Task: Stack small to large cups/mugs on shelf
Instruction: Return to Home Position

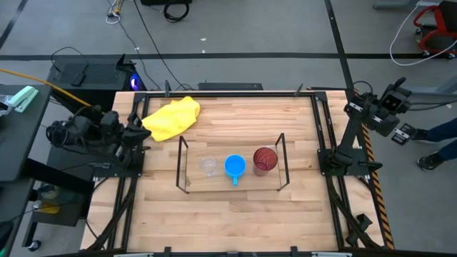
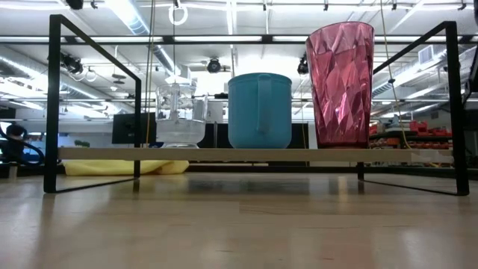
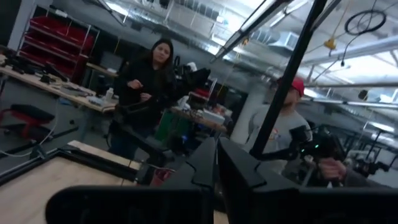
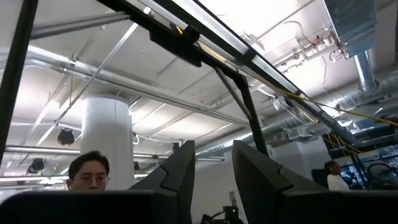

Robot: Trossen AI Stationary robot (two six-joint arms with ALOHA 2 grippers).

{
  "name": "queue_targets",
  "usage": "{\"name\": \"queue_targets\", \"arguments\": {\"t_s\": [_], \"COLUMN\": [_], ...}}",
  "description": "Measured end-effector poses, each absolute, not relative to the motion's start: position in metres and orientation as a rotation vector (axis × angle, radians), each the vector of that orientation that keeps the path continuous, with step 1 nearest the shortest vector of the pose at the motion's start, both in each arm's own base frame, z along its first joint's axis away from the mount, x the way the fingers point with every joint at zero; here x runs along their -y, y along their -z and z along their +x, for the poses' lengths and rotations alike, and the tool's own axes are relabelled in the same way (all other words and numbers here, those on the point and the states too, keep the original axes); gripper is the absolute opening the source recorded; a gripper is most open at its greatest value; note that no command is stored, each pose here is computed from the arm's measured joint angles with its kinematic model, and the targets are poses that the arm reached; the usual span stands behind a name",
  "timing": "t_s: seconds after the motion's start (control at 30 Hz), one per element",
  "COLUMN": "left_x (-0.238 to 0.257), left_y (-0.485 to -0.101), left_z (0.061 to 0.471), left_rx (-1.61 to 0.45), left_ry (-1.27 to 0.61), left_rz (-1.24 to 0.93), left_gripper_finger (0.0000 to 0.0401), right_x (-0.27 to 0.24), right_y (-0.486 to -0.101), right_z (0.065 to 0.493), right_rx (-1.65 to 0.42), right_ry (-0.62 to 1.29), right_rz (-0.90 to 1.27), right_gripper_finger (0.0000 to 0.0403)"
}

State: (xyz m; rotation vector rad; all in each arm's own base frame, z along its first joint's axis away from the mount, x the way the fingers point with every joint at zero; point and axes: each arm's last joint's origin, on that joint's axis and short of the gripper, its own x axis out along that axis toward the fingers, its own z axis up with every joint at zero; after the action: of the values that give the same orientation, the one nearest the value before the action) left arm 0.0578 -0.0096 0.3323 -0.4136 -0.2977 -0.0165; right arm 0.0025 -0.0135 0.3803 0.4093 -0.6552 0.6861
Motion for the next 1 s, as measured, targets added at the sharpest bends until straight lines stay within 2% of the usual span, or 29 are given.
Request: {"name": "queue_targets", "arguments": {"t_s": [0.17,0.57,1.0], "left_x": [0.006,0.005,0.005], "left_y": [-0.317,-0.292,-0.293], "left_z": [0.047,0.046,0.045], "left_rx": [0.345,0.355,0.366], "left_ry": [0.027,0.025,0.014], "left_rz": [-0.452,-0.46,-0.41], "left_gripper_finger": [0.0029,0.0031,0.0033], "right_x": [0.02,0.017,-0.004], "right_y": [-0.367,-0.363,-0.321], "right_z": [-0.001,0.001,0.025], "right_rx": [0.673,0.635,0.703], "right_ry": [-0.683,-0.627,-0.139], "right_rz": [0.427,0.384,0.283], "right_gripper_finger": [0.0115,0.0115,0.0115]}}
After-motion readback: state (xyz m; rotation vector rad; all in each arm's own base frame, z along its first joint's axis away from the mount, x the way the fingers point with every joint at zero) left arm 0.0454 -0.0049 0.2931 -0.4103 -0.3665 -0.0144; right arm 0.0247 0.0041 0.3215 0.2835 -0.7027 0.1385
